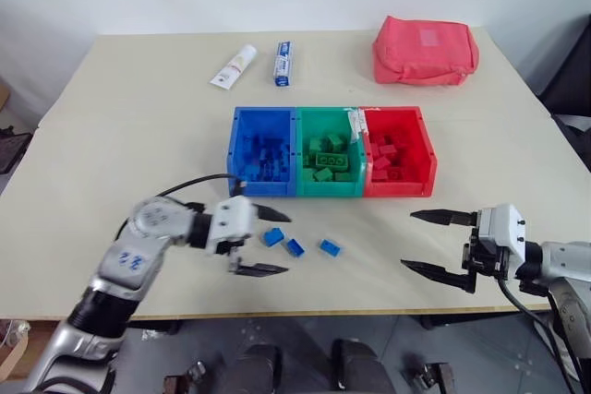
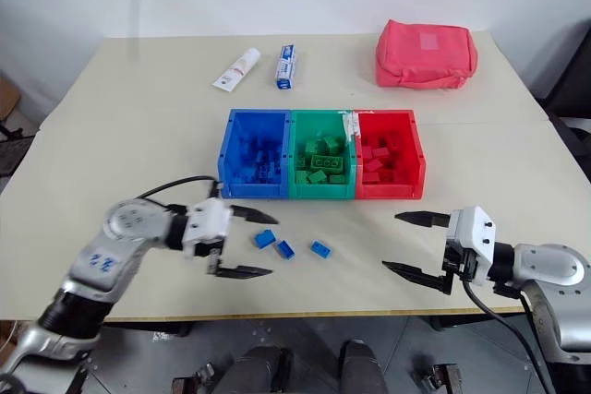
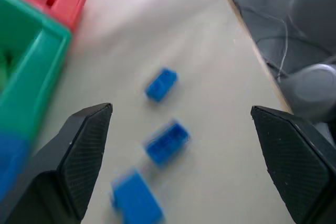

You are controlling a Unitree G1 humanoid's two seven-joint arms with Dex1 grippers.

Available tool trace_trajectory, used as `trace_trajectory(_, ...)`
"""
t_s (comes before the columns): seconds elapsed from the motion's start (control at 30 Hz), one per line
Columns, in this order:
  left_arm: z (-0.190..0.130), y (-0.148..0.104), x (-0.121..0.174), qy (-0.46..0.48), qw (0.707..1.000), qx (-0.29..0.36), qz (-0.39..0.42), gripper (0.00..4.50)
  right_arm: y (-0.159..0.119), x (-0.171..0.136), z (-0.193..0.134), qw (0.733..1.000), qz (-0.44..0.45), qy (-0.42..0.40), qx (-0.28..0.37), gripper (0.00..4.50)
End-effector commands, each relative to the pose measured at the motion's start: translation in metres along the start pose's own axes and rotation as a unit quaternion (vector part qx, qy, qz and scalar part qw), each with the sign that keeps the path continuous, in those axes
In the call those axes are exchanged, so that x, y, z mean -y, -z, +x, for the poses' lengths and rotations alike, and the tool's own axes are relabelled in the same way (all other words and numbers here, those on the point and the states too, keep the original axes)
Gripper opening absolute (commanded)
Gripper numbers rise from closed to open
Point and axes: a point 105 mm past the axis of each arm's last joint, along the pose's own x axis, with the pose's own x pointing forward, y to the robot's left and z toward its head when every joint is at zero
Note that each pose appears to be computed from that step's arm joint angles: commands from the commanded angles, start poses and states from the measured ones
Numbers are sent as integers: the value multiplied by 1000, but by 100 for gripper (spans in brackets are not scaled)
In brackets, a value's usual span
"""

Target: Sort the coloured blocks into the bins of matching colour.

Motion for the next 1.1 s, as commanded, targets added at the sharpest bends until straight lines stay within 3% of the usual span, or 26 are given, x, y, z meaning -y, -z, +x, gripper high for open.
trace_trajectory(0.03,35,2,-4,12,998,-51,28,450,-15,-10,-7,1000,1,-7,2,449)
trace_trajectory(0.3,67,6,-20,3,994,-101,53,450,-13,-27,-9,1000,-1,12,-7,449)
trace_trajectory(0.43,70,6,-14,31,993,-112,23,364,-14,-28,-10,1000,2,25,-6,450)
trace_trajectory(0.77,64,8,-11,36,992,-118,8,51,-15,-23,-9,999,0,33,-5,450)
trace_trajectory(0.87,54,-5,-25,-15,995,-94,-2,43,-21,-18,-5,999,3,40,15,450)
trace_trajectory(1.0,31,-29,-51,-125,992,-12,-30,43,-37,-14,8,996,9,52,66,450)
trace_trajectory(1.1,-3,-25,-78,-265,958,37,-101,43,-46,-17,19,994,19,48,98,450)
